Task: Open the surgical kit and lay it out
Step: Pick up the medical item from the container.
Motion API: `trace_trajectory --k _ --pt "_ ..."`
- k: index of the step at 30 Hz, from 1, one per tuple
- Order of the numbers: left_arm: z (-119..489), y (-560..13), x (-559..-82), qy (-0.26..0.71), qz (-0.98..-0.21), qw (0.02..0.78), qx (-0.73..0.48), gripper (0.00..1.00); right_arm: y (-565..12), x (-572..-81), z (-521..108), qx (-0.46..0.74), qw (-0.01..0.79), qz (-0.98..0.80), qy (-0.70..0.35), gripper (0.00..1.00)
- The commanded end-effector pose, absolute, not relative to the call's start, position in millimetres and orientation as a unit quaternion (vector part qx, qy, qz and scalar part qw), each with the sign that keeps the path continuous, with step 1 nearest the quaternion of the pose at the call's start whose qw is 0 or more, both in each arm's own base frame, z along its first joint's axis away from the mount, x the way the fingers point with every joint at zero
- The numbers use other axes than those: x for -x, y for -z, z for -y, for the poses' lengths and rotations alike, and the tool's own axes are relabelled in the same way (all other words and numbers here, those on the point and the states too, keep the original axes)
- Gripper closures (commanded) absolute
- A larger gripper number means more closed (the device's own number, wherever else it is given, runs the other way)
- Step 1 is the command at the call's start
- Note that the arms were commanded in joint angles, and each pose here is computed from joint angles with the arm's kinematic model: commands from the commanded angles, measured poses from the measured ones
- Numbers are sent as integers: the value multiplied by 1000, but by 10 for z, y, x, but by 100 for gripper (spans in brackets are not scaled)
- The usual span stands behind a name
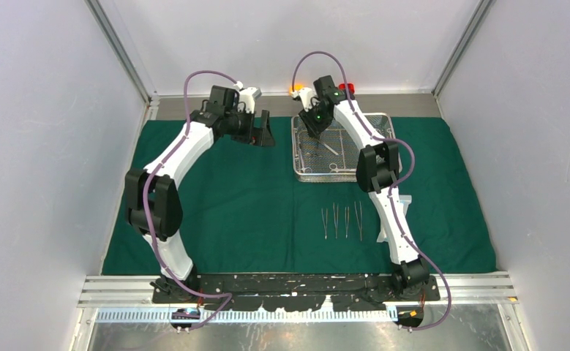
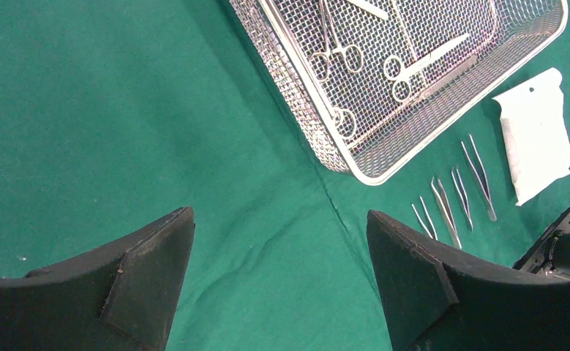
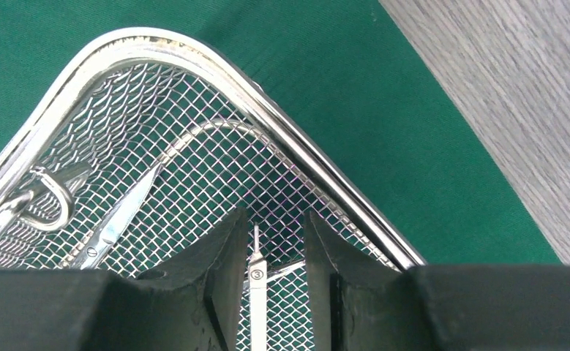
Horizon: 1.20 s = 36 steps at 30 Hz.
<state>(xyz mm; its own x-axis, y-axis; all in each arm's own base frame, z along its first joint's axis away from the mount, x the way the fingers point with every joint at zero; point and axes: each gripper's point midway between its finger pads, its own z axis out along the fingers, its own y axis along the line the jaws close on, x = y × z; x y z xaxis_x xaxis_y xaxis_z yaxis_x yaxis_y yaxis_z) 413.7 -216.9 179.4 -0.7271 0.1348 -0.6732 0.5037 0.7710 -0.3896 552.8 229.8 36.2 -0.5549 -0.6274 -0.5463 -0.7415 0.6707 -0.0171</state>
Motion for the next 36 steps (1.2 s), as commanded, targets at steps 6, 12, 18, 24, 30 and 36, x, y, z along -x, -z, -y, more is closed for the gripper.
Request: trace_trajectory --k 6,12,18,24,30,36 --pt "2144 -2029 -4143 295 -868 350 -191 10 -396 -5484 -2324 407 260 -869 -111 67" --pt "2142 -2026 -4143 298 -868 348 -190 10 -376 -5438 -2284 410 252 -870 -106 75" --pt "2132 -2015 -4147 302 -869 345 -185 10 -389 -5441 -2252 410 251 -871 -98 80" --pt "2145 -2017 -4143 306 -869 343 -184 11 -399 -5462 -2221 414 253 -870 -90 81" --pt "2141 -2019 -4145 307 -869 343 -183 10 -377 -5441 -2184 414 246 -872 -88 80" --pt "2153 -2013 -4158 310 -869 342 -182 10 -319 -5410 -2123 411 234 -876 -94 82"
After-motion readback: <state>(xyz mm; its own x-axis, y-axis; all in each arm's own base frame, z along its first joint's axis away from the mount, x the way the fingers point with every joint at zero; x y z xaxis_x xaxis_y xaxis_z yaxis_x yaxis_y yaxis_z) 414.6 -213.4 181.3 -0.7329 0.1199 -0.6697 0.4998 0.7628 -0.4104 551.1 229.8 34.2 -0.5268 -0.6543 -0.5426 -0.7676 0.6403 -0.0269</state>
